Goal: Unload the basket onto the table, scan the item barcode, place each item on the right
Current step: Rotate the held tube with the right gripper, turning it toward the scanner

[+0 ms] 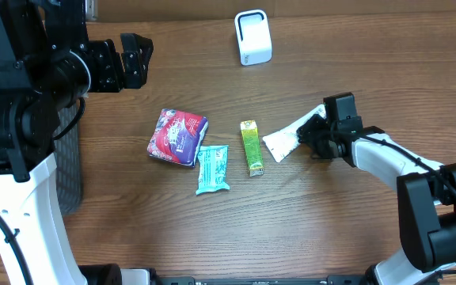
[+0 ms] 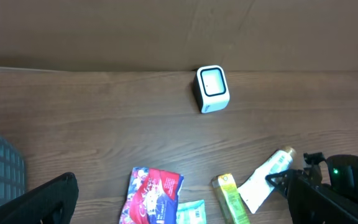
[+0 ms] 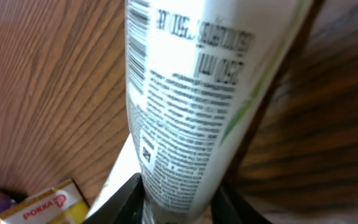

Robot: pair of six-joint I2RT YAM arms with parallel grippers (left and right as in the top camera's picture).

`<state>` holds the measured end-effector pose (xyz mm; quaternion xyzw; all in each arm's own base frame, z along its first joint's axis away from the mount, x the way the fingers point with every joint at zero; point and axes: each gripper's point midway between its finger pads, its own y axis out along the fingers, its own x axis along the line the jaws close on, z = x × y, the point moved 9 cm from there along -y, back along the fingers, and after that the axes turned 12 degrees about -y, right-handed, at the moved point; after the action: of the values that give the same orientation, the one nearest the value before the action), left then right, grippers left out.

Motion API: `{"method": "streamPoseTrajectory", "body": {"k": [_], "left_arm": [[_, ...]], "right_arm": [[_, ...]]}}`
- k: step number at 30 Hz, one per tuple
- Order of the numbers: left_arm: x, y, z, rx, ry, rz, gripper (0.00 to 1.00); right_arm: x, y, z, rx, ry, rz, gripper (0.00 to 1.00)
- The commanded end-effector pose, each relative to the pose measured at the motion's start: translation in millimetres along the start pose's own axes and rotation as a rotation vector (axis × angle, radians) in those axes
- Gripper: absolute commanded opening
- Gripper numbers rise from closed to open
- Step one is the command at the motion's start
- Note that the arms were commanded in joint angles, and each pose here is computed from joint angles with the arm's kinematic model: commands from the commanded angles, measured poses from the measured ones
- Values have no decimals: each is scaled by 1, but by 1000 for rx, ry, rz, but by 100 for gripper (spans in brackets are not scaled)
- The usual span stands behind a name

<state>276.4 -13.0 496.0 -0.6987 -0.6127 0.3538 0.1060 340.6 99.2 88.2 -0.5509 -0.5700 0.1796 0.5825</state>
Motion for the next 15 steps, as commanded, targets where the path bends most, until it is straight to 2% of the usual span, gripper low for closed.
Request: {"method": "streamPoseTrajectory", "body": {"k": [1,6,10,13,15], "left_arm": [[0,-2,-2,-12,18,0,100],[0,-2,-2,-12,18,0,100],[0,-2,-2,-12,18,0,99],[0,-2,-2,-13,18,0,100],[0,-2,-2,-12,18,0,100]], "right_arm": [[-1,5,7,27,-31,5,32],[6,1,6,70,-222,-94,33],[9,-9,-7,92,-479,-178,33],[4,-14,-14,89,-681,-140,34],[-2,-15,-17,78,-709,-65,40]]}}
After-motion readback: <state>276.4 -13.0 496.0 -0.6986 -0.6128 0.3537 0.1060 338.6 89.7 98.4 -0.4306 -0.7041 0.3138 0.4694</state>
